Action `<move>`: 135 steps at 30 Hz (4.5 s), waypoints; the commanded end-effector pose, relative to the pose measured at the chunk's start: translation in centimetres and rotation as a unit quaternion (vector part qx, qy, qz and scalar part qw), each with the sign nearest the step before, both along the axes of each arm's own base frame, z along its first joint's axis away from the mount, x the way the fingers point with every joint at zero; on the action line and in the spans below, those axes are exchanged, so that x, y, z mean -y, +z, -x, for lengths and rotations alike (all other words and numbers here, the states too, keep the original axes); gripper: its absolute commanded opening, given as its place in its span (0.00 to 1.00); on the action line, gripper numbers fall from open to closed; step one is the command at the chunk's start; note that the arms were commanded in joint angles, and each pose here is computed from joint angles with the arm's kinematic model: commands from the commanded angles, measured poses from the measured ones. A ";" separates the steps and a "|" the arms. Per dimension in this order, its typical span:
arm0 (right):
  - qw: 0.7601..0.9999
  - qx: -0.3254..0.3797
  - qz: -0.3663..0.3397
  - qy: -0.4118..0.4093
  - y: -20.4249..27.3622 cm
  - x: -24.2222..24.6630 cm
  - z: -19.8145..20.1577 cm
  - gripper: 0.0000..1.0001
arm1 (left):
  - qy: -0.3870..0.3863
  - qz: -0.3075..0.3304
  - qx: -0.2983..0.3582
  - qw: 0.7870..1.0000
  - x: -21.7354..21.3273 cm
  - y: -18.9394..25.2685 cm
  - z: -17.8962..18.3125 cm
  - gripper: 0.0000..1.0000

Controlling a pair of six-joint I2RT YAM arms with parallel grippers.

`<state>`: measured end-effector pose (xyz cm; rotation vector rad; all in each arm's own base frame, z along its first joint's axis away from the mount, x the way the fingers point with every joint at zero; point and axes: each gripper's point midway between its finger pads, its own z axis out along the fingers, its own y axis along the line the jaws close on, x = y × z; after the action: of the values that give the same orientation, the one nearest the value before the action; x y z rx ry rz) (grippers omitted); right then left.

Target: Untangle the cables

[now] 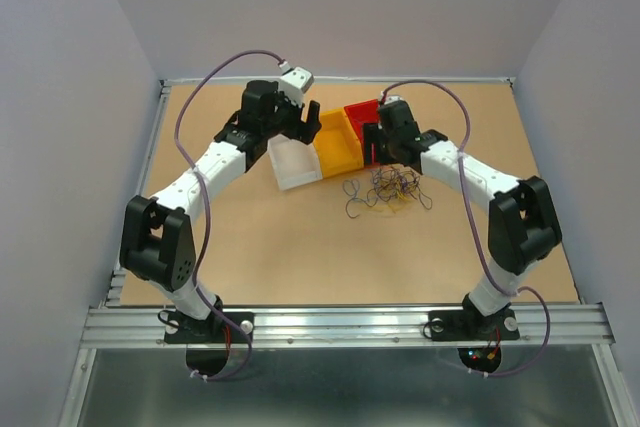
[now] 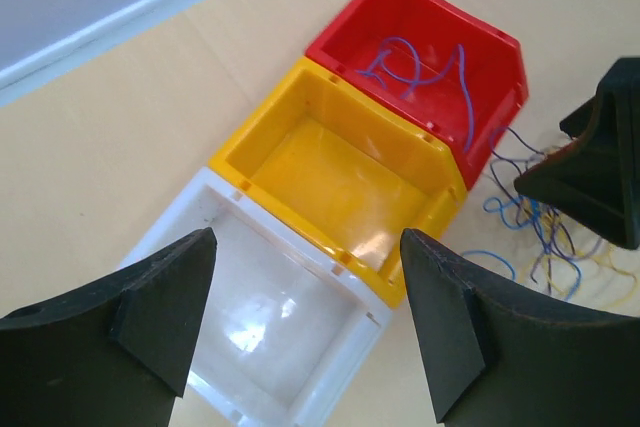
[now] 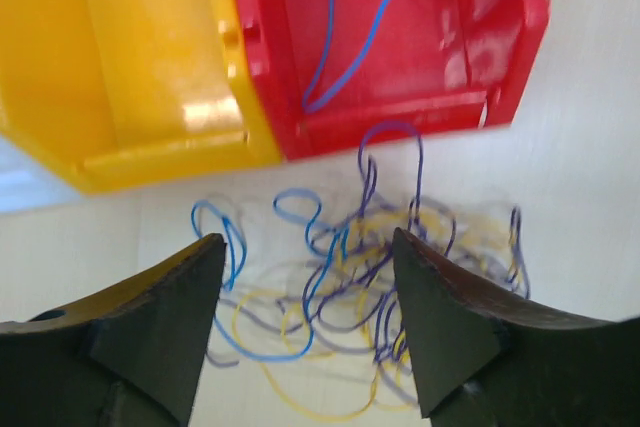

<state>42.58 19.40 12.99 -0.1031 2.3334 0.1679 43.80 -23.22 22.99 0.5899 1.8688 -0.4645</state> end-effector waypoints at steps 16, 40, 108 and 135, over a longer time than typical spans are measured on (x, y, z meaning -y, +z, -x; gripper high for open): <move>0.997 -0.006 0.009 -0.073 -6.9 0.5 4.9 0.58 | -0.194 -0.027 0.094 0.976 3.6 -2.6 10.6 0.86; 0.990 0.049 -0.079 0.103 1.4 -4.2 9.9 0.01 | -0.240 -0.093 0.121 0.959 7.1 -6.8 12.4 0.86; 0.959 0.125 -0.202 0.154 10.4 -4.4 14.8 0.09 | -0.369 -0.113 0.273 0.881 8.4 -3.3 20.0 0.00; 0.838 0.221 -0.283 0.412 16.4 -7.9 22.9 0.80 | -0.470 0.028 0.361 0.805 5.5 15.7 30.8 0.00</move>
<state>20.53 24.62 24.15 -0.6429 1.8614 0.9688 14.46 -29.38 30.78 1.5168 0.8838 -0.7917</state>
